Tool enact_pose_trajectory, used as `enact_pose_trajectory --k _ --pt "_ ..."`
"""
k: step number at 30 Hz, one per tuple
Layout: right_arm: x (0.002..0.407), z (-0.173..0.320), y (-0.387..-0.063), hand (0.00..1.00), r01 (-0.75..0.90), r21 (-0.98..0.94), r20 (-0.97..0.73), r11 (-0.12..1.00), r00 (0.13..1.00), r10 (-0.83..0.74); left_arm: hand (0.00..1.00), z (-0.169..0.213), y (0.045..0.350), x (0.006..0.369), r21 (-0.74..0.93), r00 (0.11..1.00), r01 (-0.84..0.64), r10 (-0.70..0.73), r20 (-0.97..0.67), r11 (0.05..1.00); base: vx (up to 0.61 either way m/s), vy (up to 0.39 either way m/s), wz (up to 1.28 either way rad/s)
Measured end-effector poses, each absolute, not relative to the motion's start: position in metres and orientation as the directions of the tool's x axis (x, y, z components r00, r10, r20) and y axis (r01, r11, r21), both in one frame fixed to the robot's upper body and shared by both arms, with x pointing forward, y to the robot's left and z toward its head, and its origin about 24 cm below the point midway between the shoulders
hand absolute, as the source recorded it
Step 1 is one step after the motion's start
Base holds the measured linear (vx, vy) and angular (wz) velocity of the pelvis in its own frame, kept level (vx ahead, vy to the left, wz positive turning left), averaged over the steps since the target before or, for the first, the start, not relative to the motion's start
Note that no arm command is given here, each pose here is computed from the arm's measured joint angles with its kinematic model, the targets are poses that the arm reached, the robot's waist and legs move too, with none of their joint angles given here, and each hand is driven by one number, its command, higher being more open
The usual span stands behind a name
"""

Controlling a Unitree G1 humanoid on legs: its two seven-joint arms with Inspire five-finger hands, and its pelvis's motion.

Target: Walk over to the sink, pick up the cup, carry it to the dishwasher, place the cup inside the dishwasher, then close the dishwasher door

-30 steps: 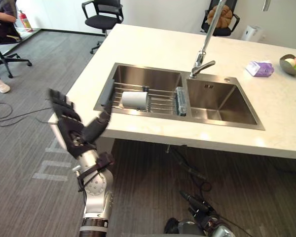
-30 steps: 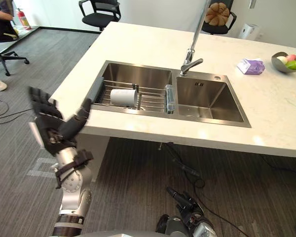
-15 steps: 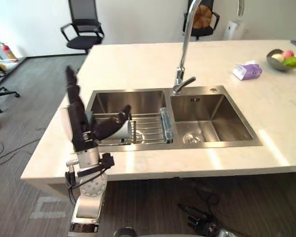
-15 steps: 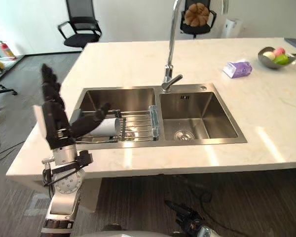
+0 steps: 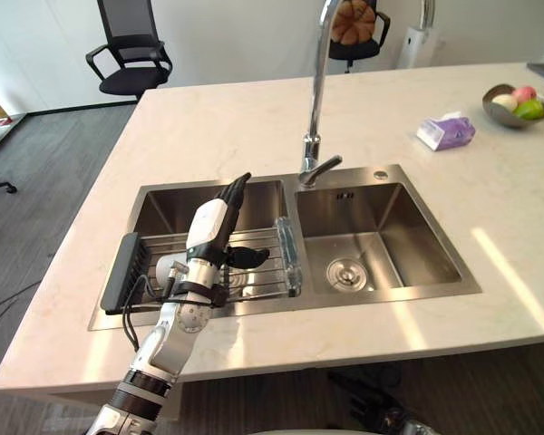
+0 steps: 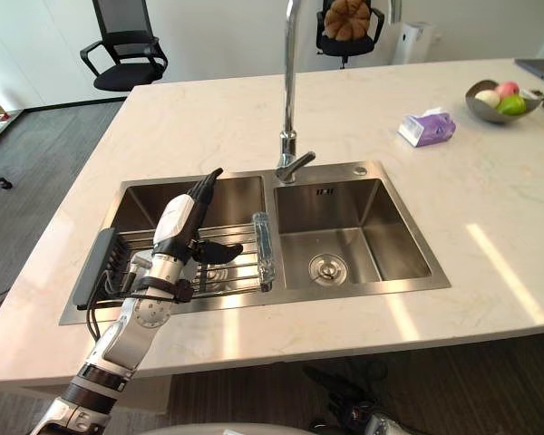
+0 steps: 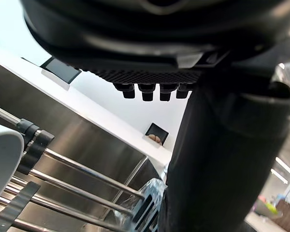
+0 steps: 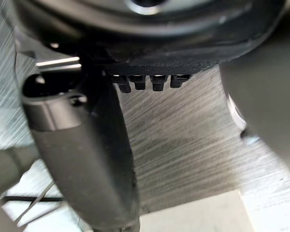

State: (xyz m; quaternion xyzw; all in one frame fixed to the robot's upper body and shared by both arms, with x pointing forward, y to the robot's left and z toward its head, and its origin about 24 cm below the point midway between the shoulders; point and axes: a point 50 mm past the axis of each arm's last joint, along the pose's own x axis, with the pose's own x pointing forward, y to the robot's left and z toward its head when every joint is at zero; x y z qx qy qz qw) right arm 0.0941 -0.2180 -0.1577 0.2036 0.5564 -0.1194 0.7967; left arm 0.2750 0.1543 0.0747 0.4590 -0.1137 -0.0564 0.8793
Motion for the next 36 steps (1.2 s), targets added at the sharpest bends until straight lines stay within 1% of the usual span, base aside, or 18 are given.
enact_pose_trajectory --k 4,6,10,15,18,23,30,36 --pt "0.086 -0.159 -0.22 1.0 0.41 0.166 -0.944 0.897 0.328 0.024 1.0 0.075 0.168 0.276 0.863 0.973 0.028 -0.213 0.093 0.504 -0.03 0.039 -0.06" --pt "0.082 -0.16 -0.221 1.0 0.411 0.154 -0.949 0.899 0.314 0.019 1.0 0.076 0.174 0.277 0.873 0.975 0.028 -0.207 0.085 0.488 -0.06 0.054 0.01" --pt "0.077 -0.161 -0.22 1.0 0.408 0.145 -0.955 0.901 0.297 0.019 1.0 0.083 0.195 0.28 0.855 0.985 -0.015 -0.138 0.101 0.518 -0.07 0.04 -0.01" --pt "0.067 -0.163 -0.22 1.0 0.416 0.141 -0.963 0.898 0.268 0.027 1.0 0.091 0.209 0.281 0.834 0.988 -0.012 -0.123 0.096 0.552 -0.05 0.013 0.03" --pt "0.062 -0.163 -0.221 1.0 0.407 0.132 -0.967 0.904 0.253 0.027 1.0 0.096 0.214 0.28 0.83 0.983 0.03 -0.169 0.077 0.556 0.0 0.0 0.0" --pt "0.052 -0.164 -0.223 1.0 0.416 0.13 -0.972 0.9 0.233 0.033 1.0 0.109 0.218 0.28 0.843 0.958 0.128 -0.284 0.03 0.522 0.0 0.0 0.0" --pt "0.049 -0.164 -0.225 1.0 0.409 0.117 -0.973 0.905 0.23 0.023 1.0 0.117 0.225 0.281 0.862 0.94 0.212 -0.336 -0.051 0.461 -0.05 0.009 0.03" --pt "0.045 -0.165 -0.225 1.0 0.423 0.12 -0.974 0.898 0.224 0.025 1.0 0.112 0.23 0.281 0.861 0.926 0.286 -0.351 -0.137 0.421 -0.06 -0.001 0.02"
